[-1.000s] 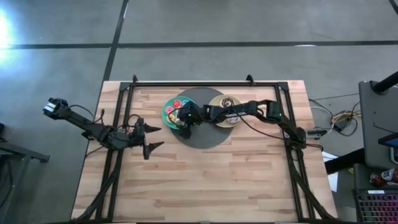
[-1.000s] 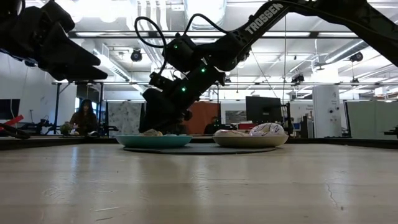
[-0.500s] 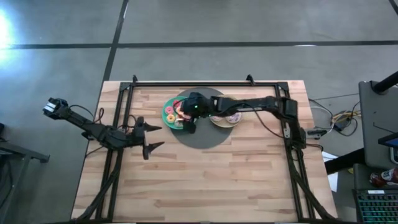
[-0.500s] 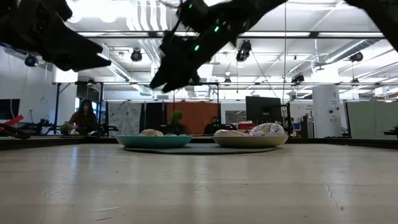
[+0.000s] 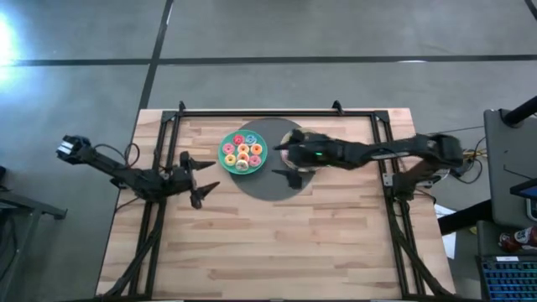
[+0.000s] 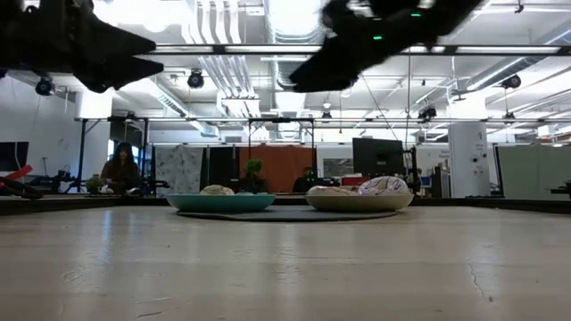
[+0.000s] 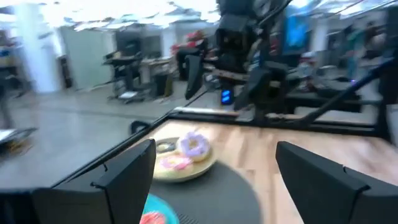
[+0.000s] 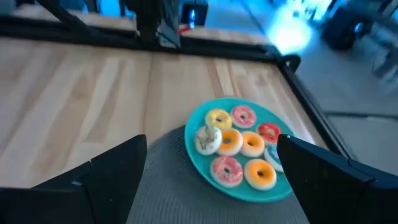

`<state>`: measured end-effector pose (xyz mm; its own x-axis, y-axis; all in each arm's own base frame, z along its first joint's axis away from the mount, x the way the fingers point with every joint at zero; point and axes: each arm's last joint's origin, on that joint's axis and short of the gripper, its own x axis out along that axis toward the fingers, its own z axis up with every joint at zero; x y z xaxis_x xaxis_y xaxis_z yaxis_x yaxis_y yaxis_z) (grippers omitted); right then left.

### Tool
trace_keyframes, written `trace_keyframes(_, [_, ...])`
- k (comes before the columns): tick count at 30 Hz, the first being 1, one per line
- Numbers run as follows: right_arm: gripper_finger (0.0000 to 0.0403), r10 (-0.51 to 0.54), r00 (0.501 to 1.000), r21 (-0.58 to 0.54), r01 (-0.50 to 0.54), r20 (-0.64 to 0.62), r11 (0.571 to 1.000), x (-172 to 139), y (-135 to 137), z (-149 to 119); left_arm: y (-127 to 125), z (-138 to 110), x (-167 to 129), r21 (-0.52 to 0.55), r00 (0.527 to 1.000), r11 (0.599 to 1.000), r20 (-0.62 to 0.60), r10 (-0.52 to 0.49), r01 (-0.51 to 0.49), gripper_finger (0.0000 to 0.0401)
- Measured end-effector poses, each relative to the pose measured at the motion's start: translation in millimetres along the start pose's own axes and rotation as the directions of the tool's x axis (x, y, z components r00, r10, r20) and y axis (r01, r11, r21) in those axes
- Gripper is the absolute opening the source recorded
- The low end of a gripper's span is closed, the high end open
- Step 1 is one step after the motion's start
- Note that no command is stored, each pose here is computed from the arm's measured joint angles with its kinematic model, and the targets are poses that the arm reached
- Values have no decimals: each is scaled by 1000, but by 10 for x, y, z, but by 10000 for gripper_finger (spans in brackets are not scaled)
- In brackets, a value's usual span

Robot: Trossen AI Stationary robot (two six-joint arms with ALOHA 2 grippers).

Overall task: Pick & Place donuts
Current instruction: Return to Home Position

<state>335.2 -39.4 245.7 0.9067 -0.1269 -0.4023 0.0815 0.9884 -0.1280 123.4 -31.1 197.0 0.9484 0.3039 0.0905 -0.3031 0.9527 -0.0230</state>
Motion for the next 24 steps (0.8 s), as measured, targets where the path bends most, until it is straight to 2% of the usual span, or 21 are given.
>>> trace_keyframes(7, [354, 20, 986, -19, -17, 168, 1000, -694, 131, -373, 102, -27, 68, 10, 993, 995, 68, -100, 99, 307])
trace_keyframes(13, [354, 26, 938, -30, -17, 347, 999, -1177, 196, -649, 230, 99, 193, 40, 993, 997, 94, -70, 66, 307])
trace_keyframes(18, [354, 12, 909, 1, -14, 416, 1000, -1435, 204, -937, 341, 128, 235, 83, 995, 996, 99, -28, 20, 307])
trace_keyframes(24, [354, 4, 907, 38, -22, 421, 999, -1541, 226, -1261, 407, 58, 246, 100, 999, 995, 40, -1, -3, 307])
